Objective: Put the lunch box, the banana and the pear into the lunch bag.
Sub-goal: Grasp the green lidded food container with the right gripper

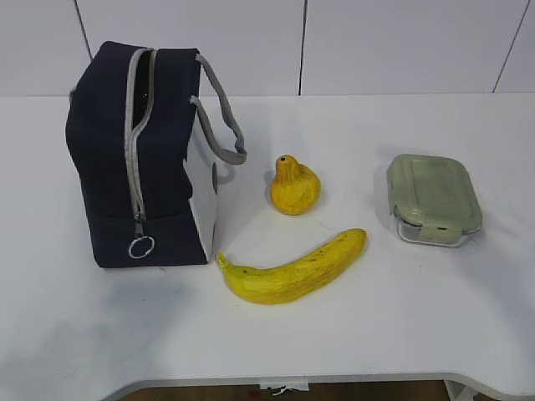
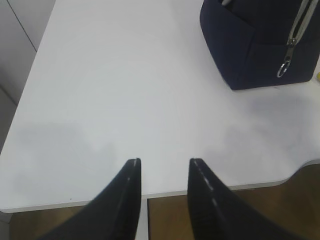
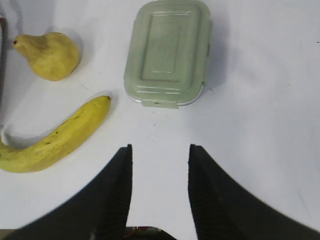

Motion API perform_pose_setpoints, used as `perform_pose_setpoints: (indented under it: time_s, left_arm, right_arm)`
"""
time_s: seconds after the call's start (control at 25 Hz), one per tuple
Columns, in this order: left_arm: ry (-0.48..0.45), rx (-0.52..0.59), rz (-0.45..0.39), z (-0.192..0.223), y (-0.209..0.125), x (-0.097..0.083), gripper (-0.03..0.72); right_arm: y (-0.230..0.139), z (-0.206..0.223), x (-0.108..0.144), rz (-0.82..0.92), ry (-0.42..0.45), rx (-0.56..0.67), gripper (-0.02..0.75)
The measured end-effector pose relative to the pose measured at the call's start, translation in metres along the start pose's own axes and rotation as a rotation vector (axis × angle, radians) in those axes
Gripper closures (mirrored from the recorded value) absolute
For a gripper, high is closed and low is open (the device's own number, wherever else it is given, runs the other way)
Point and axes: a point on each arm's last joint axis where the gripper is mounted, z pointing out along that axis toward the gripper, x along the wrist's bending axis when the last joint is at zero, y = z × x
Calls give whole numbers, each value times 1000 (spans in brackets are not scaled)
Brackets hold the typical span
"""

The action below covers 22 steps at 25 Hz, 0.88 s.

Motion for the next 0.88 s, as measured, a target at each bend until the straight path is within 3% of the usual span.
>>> perform_pose_setpoints:
  time_s: [0.2, 0.36, 0.64, 0.88]
  left_arm:
    - [0, 0, 0, 0, 0, 0, 445]
    - [0, 0, 0, 0, 0, 0, 445]
    - [0, 0, 0, 0, 0, 0, 445]
    - [0, 0, 0, 0, 0, 0, 445]
  right_arm:
    - [18, 7, -17, 12, -58, 29, 472]
    - [25, 15, -33, 40, -54, 77, 495]
    - [27, 39, -65, 106, 110, 205, 501]
    - [29, 59, -89, 176, 339, 258, 503]
